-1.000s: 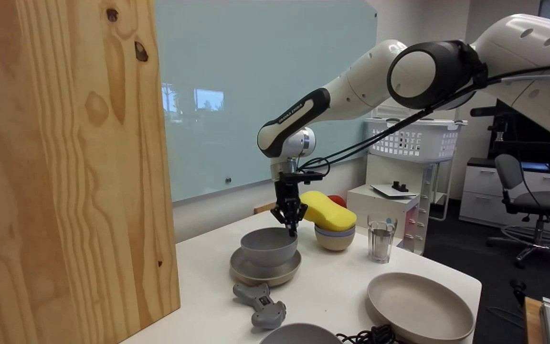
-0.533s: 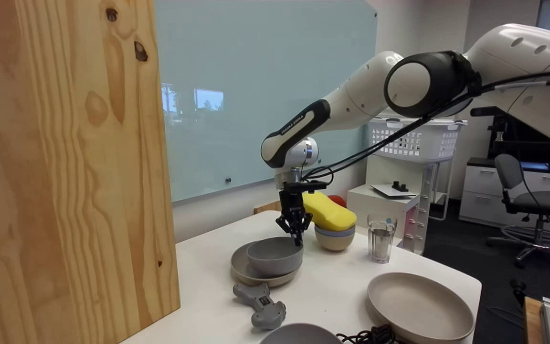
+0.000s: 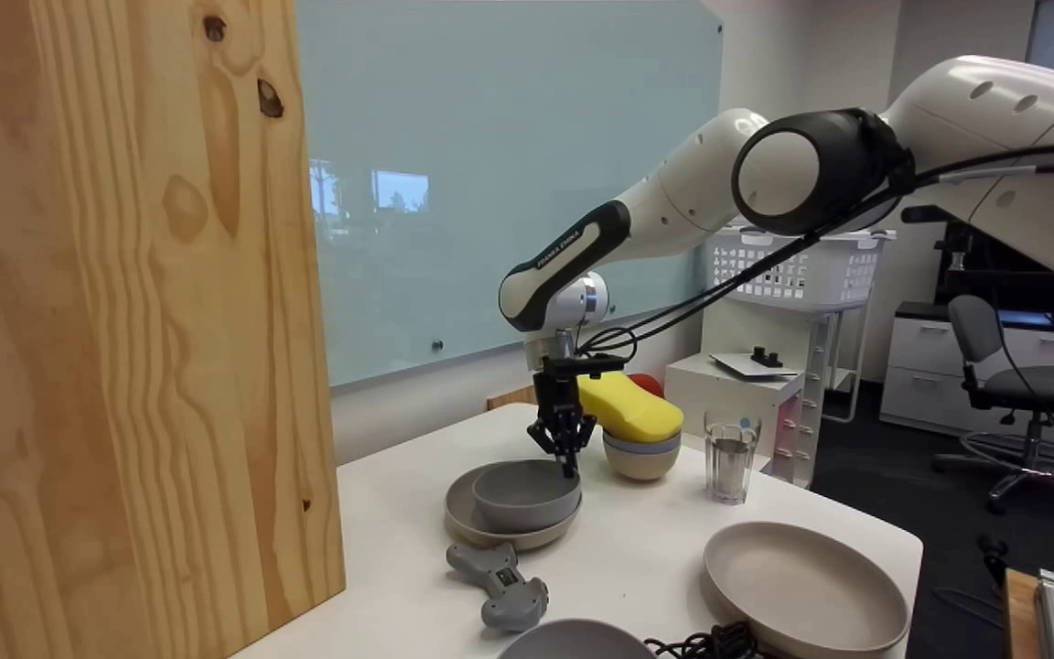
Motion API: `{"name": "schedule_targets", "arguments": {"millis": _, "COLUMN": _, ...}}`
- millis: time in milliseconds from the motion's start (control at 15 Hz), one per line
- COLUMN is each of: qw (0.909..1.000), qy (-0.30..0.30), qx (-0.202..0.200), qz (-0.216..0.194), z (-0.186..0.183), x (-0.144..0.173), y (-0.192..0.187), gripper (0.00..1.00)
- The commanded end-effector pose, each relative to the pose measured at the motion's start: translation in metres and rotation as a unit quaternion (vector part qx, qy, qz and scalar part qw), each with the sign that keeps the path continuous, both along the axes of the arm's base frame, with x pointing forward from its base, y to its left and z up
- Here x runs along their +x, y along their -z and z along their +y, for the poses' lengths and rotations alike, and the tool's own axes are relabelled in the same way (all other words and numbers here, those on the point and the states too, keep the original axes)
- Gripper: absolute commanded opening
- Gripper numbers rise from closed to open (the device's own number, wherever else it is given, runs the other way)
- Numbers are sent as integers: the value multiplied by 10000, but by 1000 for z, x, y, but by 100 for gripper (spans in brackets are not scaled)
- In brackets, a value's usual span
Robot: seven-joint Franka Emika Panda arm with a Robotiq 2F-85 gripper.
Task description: Unstack the grey bowls then place one bowl in the large grey bowl.
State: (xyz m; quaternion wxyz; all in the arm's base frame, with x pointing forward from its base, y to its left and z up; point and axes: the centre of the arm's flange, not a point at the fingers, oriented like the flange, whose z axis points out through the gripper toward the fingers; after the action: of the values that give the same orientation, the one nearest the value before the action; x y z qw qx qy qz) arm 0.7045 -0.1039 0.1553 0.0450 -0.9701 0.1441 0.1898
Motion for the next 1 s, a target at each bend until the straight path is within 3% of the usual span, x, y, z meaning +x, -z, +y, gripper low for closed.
{"name": "schedule_targets", "arguments": {"millis": 0, "qw": 9995, "qy": -227, "qx": -111, "qz": -172, "z": -2, "x": 16, "y": 11, "gripper": 1}}
{"name": "schedule_targets", "arguments": {"millis": 200, "qw": 9991, "qy": -294, "qx": -129, "qz": -258, "z": -2, "x": 20, "y": 5, "gripper": 1}}
{"name": "schedule_targets", "arguments": {"millis": 267, "qw": 9991, "qy": -272, "qx": -153, "qz": -290, "z": -1, "x": 21, "y": 3, "gripper": 29}}
{"name": "schedule_targets", "arguments": {"millis": 400, "qw": 9991, "qy": -274, "qx": -125, "qz": -290, "z": -2, "x": 21, "y": 1, "gripper": 37}}
{"name": "schedule_targets", "arguments": {"millis": 667, "qw": 9985, "qy": -349, "qx": -105, "qz": -397, "z": 2, "x": 25, "y": -12, "gripper": 66}}
{"name": "schedule_targets", "arguments": {"millis": 933, "qw": 9961, "qy": -499, "qx": -56, "qz": -720, "z": 23, "x": 36, "y": -64, "gripper": 96}}
